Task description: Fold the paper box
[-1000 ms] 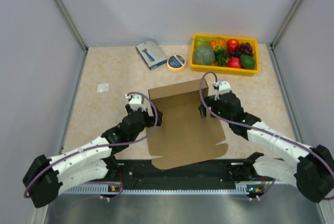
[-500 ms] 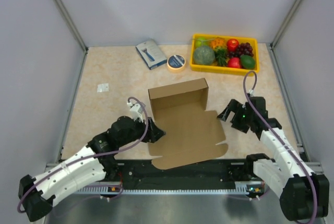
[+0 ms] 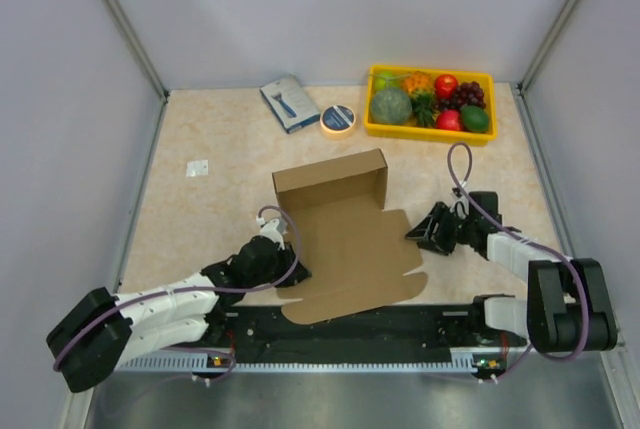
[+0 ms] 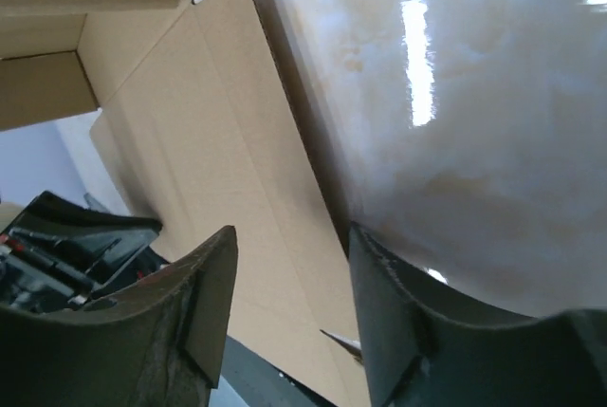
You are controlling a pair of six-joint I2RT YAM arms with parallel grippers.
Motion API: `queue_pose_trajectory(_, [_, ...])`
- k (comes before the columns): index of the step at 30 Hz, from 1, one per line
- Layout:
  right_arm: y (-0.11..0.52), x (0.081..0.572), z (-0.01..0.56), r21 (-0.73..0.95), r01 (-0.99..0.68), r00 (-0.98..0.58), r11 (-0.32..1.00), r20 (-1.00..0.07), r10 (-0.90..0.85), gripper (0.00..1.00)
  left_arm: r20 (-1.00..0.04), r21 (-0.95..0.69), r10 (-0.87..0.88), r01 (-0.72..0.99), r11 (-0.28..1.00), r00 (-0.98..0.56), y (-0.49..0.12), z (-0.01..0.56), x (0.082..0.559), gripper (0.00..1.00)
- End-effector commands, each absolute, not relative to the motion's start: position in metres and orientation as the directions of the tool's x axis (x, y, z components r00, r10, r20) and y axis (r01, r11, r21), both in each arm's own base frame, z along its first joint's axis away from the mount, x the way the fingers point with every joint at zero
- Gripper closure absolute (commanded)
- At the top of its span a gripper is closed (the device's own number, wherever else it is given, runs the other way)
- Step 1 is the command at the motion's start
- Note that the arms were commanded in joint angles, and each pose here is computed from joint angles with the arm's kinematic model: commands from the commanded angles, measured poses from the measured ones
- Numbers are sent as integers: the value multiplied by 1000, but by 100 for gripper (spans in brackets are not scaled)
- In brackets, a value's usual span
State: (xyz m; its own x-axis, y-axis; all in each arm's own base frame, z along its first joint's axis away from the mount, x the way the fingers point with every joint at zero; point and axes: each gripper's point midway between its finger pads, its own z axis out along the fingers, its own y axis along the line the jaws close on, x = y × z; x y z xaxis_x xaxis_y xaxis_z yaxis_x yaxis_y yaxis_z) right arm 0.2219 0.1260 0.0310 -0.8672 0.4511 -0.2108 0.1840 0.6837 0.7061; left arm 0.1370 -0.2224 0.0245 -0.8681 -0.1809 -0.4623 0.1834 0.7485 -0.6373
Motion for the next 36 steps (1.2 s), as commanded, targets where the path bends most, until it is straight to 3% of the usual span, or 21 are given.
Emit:
queue_pose_trajectory(1, [153,206,37,826,60,-914,560,-180,364,55,-496,-651,-240,175,739,-834,-221,23,147,83])
queue_pose_trajectory(3, [158,206,47,850,17,-917,527,-197,347,62,-504,-635,-226,180,751,-834,-219,22,147,85])
queue_pose_trajectory(8, [168,200,68,894,-66,-929,442,-217,299,65,-511,-633,-225,186,752,-830,-219,24,148,85])
queue_pose_trajectory(12, [180,196,76,911,-122,-939,393,-235,253,57,-507,-626,-224,178,759,-832,-217,18,147,87])
queue_pose_trajectory(15, [187,194,70,919,-94,-949,382,-199,244,58,-503,-632,-232,171,755,-833,-218,16,147,89])
queue_pose_trajectory(19, [197,189,52,889,-75,-958,452,-190,214,58,-520,-636,-232,192,747,-822,-222,26,150,89])
queue_pose_trajectory(21, [191,196,42,849,-71,-944,524,-228,240,67,-536,-626,-214,213,750,-817,-222,33,151,88])
queue_pose_trajectory(23, [182,199,36,804,-38,-937,594,-236,258,70,-570,-630,-192,275,726,-799,-227,48,150,84])
queue_pose_trajectory(26, [173,202,35,745,-28,-933,666,-259,251,81,-608,-646,-143,383,661,-781,-238,79,141,66])
queue_pose_trajectory(27, [170,201,35,730,-11,-936,683,-248,250,95,-614,-642,-119,406,650,-781,-241,89,137,55])
queue_pose_trajectory(28, [170,207,42,727,-14,-934,687,-255,251,99,-630,-635,-101,436,638,-770,-242,98,134,51])
queue_pose_trajectory(33, [179,204,73,761,95,-952,641,-119,282,100,-742,-516,98,657,550,-663,-271,149,106,36])
queue_pose_trajectory(34, [182,210,83,770,89,-949,632,-128,288,100,-749,-452,151,665,595,-645,-269,141,107,31])
queue_pose_trajectory(36, [182,209,88,767,131,-949,628,-87,304,100,-811,-329,247,763,557,-530,-283,159,93,27])
